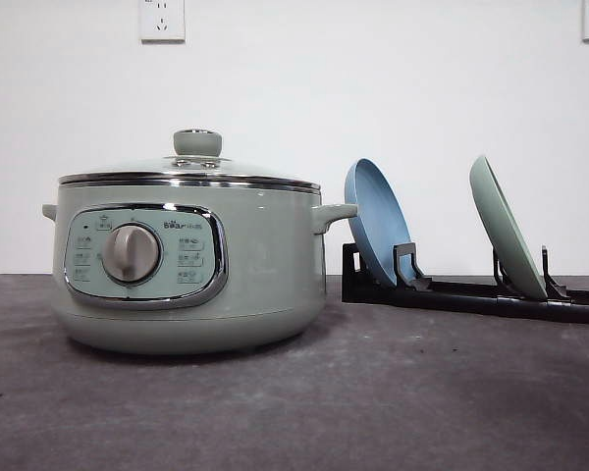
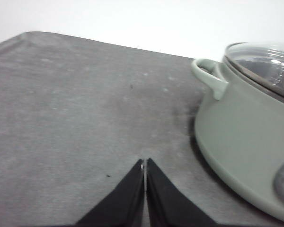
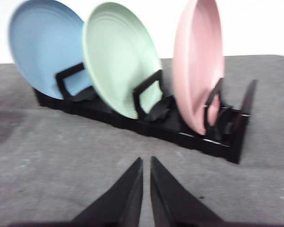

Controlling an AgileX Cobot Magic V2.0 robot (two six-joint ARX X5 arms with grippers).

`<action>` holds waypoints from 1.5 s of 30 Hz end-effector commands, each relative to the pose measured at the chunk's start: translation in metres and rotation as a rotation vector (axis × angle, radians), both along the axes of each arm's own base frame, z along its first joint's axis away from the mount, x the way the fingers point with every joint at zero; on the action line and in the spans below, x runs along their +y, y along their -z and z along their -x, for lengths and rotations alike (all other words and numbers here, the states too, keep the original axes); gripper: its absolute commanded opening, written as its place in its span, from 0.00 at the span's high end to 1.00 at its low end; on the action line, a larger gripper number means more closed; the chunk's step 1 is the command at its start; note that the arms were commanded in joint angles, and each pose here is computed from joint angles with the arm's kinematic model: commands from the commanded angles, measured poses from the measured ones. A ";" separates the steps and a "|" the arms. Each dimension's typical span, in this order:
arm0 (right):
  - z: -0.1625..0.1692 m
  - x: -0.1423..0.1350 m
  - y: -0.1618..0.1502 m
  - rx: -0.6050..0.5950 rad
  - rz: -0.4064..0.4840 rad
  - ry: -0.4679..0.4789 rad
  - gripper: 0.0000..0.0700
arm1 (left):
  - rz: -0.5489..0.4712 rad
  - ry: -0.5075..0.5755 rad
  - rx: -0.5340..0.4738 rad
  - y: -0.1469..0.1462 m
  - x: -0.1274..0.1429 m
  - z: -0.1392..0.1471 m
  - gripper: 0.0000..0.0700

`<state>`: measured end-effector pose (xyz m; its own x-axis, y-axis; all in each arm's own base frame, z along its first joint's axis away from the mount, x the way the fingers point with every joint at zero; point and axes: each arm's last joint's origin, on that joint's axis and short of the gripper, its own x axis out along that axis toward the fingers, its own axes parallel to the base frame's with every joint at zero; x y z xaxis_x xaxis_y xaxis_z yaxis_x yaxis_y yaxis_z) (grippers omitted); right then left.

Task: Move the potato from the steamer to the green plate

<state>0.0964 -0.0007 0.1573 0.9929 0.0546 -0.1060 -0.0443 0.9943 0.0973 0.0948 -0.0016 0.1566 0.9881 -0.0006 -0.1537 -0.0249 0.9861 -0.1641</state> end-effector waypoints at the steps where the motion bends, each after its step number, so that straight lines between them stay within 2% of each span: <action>1: 0.000 0.001 -0.001 -0.006 -0.043 -0.026 0.99 | 0.012 0.027 0.015 0.004 -0.001 0.000 1.00; 7: 0.003 0.003 -0.016 -0.037 -0.125 -0.050 0.99 | 0.086 0.085 -0.051 -0.021 -0.006 0.003 1.00; 14: 0.013 0.006 -0.055 -0.103 -0.216 -0.071 0.99 | 0.159 0.120 -0.144 -0.066 -0.009 0.003 1.00; 21: 0.024 0.006 -0.114 -0.130 -0.238 -0.087 0.99 | 0.135 0.165 -0.148 -0.129 -0.012 -0.007 1.00; 27: 0.027 0.008 -0.164 -0.072 -0.244 -0.142 0.99 | 0.101 0.277 -0.071 -0.182 -0.018 -0.023 1.00; 32: 0.028 0.011 -0.196 0.030 -0.230 -0.242 0.99 | 0.096 0.435 -0.056 -0.213 -0.028 -0.035 1.00; 36: 0.024 0.015 -0.210 0.122 -0.199 -0.388 0.99 | 0.115 0.610 -0.016 -0.226 -0.040 -0.043 1.00; 40: 0.020 0.019 -0.216 0.169 -0.175 -0.568 0.99 | 0.123 0.723 0.038 -0.230 -0.051 -0.046 1.00; 45: 0.013 0.021 -0.215 0.213 -0.163 -0.636 0.99 | 0.083 0.872 0.149 -0.222 -0.062 -0.051 1.00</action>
<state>0.0837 0.0201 0.3672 0.7244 0.6442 -0.2455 -0.5514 0.7552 0.3545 0.1455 -0.0620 0.3742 0.6180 -0.7447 -0.2520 0.6678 0.6664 -0.3316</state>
